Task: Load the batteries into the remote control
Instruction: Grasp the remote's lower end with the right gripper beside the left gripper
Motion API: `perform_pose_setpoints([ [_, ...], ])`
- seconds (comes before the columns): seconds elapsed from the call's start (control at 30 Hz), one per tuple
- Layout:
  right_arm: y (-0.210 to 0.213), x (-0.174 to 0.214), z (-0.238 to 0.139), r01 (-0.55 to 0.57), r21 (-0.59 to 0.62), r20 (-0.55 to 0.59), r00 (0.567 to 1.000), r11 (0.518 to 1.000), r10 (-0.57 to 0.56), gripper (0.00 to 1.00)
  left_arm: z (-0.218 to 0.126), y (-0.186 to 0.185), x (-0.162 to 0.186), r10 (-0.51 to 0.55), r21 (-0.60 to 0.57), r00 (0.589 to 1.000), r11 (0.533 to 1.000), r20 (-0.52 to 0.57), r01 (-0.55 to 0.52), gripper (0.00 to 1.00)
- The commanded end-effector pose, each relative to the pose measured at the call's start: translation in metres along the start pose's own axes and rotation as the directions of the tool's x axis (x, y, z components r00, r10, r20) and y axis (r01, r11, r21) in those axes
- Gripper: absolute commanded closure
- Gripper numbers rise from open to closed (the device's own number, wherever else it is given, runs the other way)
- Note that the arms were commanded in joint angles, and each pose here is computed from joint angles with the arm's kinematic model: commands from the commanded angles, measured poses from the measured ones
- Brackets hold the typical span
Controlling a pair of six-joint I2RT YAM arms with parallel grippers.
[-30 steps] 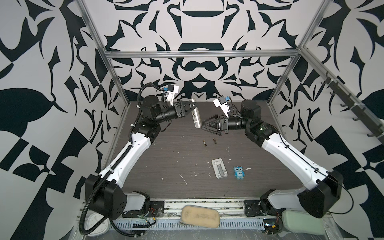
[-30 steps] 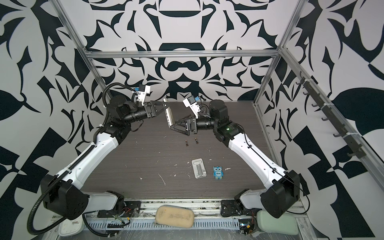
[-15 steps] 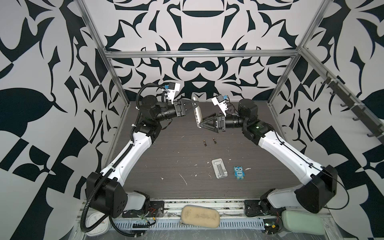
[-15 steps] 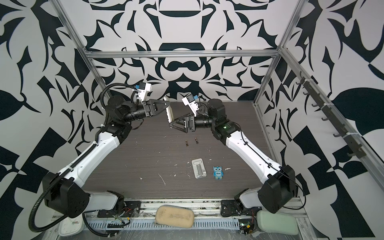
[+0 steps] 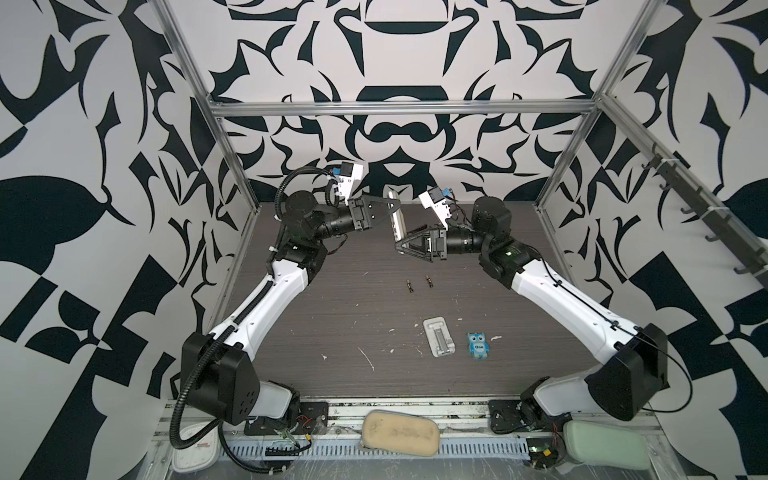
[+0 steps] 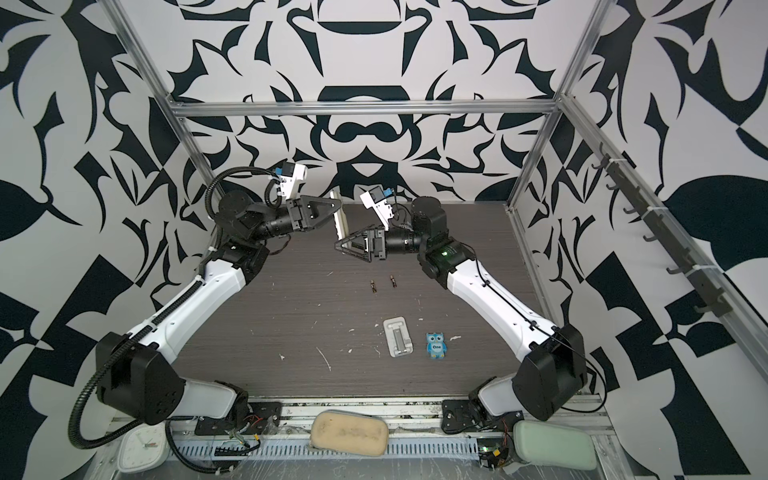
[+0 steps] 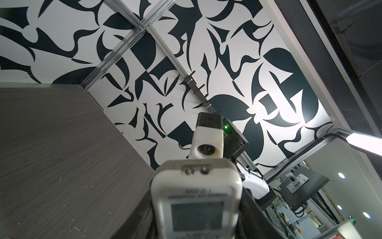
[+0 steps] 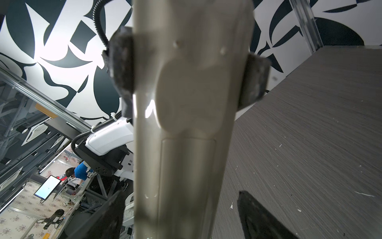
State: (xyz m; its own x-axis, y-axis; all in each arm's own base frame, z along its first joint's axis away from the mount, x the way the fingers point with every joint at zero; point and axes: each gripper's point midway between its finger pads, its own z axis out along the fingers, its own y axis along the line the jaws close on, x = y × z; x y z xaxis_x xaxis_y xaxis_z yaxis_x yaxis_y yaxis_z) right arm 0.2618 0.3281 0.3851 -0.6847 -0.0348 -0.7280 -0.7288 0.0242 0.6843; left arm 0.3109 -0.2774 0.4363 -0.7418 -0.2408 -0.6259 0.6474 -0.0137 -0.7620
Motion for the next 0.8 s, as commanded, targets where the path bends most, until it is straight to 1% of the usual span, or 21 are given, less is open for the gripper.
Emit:
perform_pose_setpoints([
  [0.0,0.0259,-0.0184,-0.0016,0.087,-0.056,0.038,0.996,0.995,-0.085,0.16,0.0001,-0.0207,-0.0061,0.049,0.056,0.999,0.997,0.003,-0.049,0.55],
  [0.07,0.0277,-0.0191,-0.0011,0.089,-0.063,0.040,0.995,0.994,-0.086,0.18,0.0001,-0.0210,-0.0058,0.048,0.056,0.999,0.997,0.003,-0.048,0.55],
  [0.33,0.0285,-0.0200,-0.0007,0.082,-0.074,0.046,0.996,0.994,-0.079,0.35,0.0040,-0.0201,-0.0039,0.040,0.060,0.999,0.997,-0.005,-0.039,0.55],
  [0.43,0.0290,-0.0202,-0.0009,0.082,-0.078,0.047,0.996,0.994,-0.078,0.34,0.0050,-0.0199,-0.0046,0.039,0.061,0.999,0.997,-0.002,-0.039,0.55],
  [0.6,0.0292,-0.0199,-0.0009,0.081,-0.081,0.047,0.996,0.993,-0.078,0.28,0.0076,-0.0223,-0.0055,0.043,0.068,0.999,0.997,-0.005,-0.042,0.55],
  [0.77,0.0291,-0.0192,-0.0001,0.079,-0.088,0.044,0.996,0.993,-0.076,0.29,0.0089,-0.0222,-0.0069,0.044,0.070,0.999,0.997,-0.003,-0.044,0.55],
])
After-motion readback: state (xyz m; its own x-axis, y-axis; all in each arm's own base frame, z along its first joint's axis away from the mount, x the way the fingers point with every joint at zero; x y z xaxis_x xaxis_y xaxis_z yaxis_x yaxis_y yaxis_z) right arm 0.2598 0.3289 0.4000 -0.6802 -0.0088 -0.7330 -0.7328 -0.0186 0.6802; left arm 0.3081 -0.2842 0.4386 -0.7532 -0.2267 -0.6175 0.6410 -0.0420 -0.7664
